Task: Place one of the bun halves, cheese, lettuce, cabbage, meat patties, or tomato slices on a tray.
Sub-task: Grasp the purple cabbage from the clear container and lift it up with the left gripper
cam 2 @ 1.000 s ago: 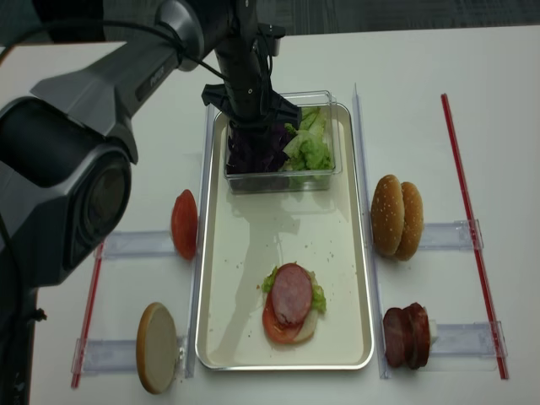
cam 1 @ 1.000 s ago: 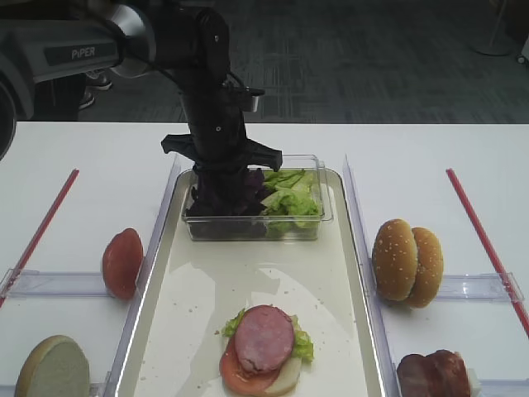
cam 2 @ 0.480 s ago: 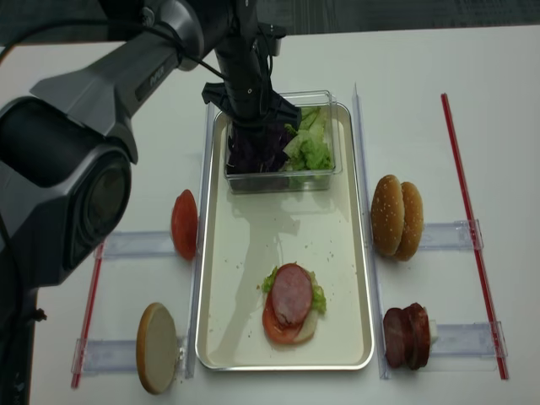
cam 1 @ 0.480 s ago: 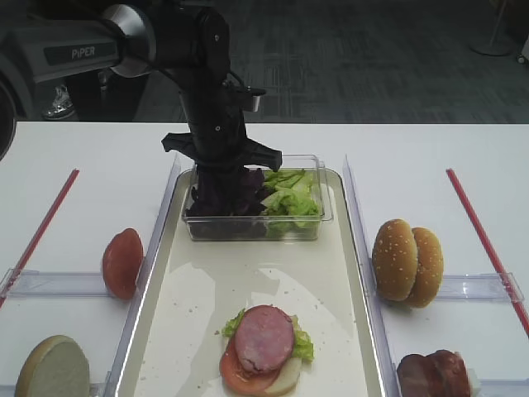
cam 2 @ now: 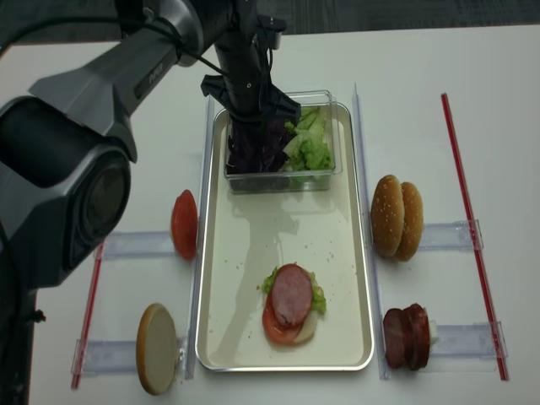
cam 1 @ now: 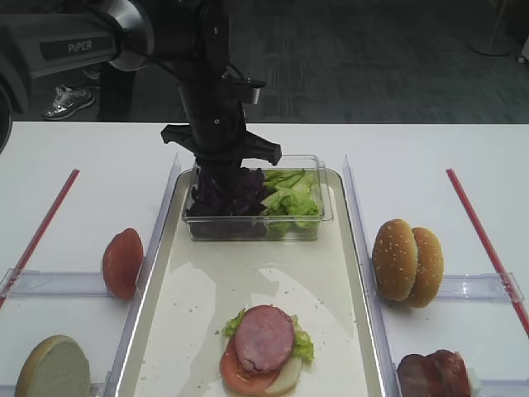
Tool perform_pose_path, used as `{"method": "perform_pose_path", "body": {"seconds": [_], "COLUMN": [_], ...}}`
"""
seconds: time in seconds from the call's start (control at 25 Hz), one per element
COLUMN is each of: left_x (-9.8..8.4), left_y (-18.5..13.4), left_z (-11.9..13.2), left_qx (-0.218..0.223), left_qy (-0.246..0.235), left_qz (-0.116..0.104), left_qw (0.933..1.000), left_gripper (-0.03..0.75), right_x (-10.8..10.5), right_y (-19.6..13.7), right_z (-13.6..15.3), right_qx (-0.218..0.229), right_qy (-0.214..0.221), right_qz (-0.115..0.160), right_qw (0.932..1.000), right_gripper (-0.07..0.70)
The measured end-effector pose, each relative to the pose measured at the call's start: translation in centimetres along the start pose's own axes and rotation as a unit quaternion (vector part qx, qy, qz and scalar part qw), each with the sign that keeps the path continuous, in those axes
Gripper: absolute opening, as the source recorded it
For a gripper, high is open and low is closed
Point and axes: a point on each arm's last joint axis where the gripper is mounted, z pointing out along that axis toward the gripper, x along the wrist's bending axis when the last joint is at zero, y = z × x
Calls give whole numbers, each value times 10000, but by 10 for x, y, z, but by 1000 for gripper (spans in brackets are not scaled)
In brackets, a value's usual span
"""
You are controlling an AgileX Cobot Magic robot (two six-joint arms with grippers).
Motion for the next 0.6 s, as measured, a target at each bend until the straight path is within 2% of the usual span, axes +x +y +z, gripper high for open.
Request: {"method": "perform_pose_path", "body": {"seconds": [0.6], "left_x": [-1], "left_y": [0], "left_z": [-28], "left_qx": [-284], "left_qy": [-24], "left_qz": [19], "left_qw": [9996], "left_gripper": [-19], "right_x": [0], "right_y": [0], "right_z": [0], "right_qx": [0], "right_qy": [0], "right_qz": [0], "right_qw": [10000], "right_gripper": [445]}}
